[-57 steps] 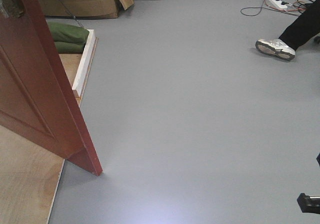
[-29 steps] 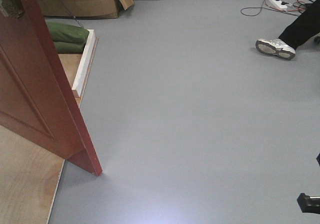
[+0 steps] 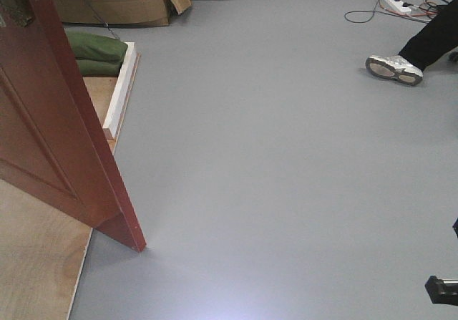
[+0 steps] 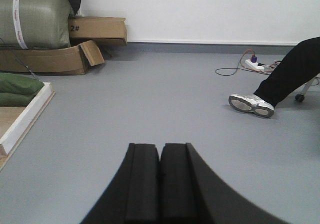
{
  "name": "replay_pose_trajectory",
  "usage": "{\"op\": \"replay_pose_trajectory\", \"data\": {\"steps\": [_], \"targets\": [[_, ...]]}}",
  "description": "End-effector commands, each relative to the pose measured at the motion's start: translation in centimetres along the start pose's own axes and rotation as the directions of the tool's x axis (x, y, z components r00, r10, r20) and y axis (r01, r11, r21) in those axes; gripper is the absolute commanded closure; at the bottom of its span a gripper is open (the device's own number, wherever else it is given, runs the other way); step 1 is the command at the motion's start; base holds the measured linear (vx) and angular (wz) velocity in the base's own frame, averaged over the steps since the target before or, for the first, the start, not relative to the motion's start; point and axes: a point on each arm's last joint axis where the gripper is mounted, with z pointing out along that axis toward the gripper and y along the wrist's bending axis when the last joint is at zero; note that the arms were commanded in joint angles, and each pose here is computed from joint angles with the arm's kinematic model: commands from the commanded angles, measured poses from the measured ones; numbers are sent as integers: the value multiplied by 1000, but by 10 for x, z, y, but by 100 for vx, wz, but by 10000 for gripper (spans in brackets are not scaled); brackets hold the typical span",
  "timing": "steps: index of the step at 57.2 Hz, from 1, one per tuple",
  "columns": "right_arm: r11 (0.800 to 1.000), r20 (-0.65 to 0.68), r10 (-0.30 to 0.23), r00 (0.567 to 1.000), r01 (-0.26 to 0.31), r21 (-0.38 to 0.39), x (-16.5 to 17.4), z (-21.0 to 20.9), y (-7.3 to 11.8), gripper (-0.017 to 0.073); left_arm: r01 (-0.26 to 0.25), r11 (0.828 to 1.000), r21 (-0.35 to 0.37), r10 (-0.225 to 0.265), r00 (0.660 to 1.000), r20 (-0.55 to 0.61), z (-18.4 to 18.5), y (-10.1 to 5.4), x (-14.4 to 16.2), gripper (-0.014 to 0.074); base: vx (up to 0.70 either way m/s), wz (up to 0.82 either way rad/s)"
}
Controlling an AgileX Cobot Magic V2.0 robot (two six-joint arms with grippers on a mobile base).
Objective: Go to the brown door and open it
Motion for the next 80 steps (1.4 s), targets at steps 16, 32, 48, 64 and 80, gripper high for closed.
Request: {"op": "replay_pose_trajectory", "data": {"steps": [16,32,48,64,80], "targets": [[1000,63,-11,998,11,7,-6,1,-1,559,2,1000,21,-4,995,98,-17,-17,-30,600,1,-1],[1000,63,-11,998,11,7,-6,1,-1,559,2,1000,21,-4,995,98,-17,-17,-30,600,5,0],[1000,63,-11,998,11,7,-6,1,-1,559,2,1000,21,-4,995,98,-17,-17,-30,600,10,1],[1000,63,-11,998,11,7,-6,1,-1,559,2,1000,21,-4,995,98,-17,-17,-30,600,12,-1],[1000,63,-11,998,11,7,-6,1,-1,559,2,1000,21,-4,995,98,-17,-17,-30,600,10,-4]]}}
